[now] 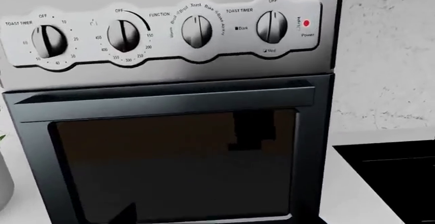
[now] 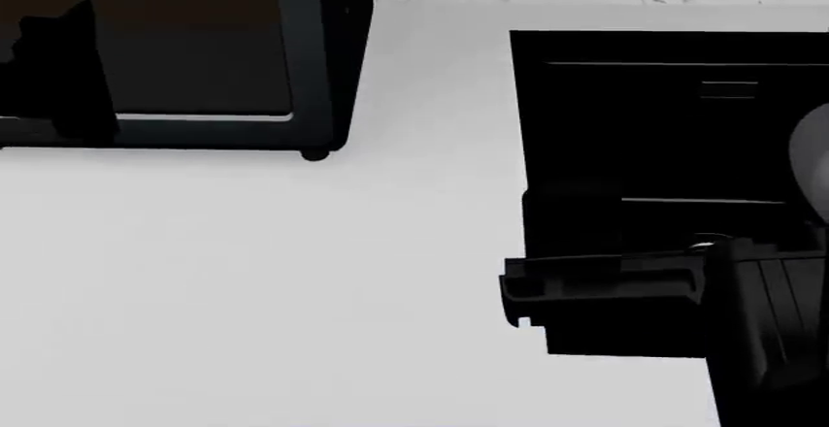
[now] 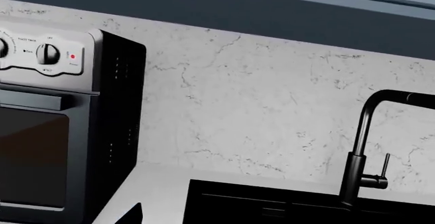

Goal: Decrease the toaster oven temperature.

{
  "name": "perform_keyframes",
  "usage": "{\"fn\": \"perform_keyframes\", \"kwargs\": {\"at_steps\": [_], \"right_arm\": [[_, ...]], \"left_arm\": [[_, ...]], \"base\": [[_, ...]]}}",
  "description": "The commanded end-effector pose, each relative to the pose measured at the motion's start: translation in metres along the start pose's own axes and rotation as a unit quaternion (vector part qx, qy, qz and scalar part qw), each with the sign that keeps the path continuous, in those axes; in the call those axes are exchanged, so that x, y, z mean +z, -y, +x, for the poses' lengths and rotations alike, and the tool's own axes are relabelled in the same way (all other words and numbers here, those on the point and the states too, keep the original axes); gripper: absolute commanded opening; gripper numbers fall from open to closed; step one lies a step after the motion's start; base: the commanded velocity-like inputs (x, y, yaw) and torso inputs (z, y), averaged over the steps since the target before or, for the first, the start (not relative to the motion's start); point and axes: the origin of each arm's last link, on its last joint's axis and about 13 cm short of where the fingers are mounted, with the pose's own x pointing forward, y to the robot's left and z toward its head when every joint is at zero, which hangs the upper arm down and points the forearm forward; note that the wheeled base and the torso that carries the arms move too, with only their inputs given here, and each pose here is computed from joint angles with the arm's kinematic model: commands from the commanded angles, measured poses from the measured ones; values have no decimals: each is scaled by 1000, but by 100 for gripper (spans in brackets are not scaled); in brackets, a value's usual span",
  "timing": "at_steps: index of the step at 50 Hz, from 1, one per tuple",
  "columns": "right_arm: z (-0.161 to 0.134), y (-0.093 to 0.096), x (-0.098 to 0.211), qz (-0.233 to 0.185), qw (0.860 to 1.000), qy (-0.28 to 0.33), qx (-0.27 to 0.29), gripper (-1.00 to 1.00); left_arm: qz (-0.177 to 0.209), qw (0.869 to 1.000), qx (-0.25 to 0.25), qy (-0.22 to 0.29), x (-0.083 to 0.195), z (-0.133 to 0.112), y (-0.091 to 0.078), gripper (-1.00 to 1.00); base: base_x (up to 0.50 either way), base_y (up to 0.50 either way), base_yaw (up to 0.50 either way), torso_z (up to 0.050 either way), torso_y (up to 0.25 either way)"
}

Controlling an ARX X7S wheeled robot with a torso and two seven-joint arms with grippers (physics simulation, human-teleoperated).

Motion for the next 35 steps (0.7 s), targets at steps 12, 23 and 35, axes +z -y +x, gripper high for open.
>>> {"fn": "perform_keyframes", "kwargs": {"at_steps": [12, 23, 35], "right_arm": [[-2, 0, 0, 4, 1000, 14, 4, 100], [-2, 2, -1, 8, 1000, 11, -3, 100], [-5, 6, -1, 19, 1000, 14, -9, 100]], "left_arm": [[-16, 999, 20, 19, 9, -3, -3, 100], [-9, 1000, 24, 17, 5, -3, -4, 100], [33, 998, 34, 41, 6, -39, -4, 100]], "base": [[384, 0, 0, 0, 1], [102, 0, 0, 0, 1], [0, 0, 0, 0, 0]]}}
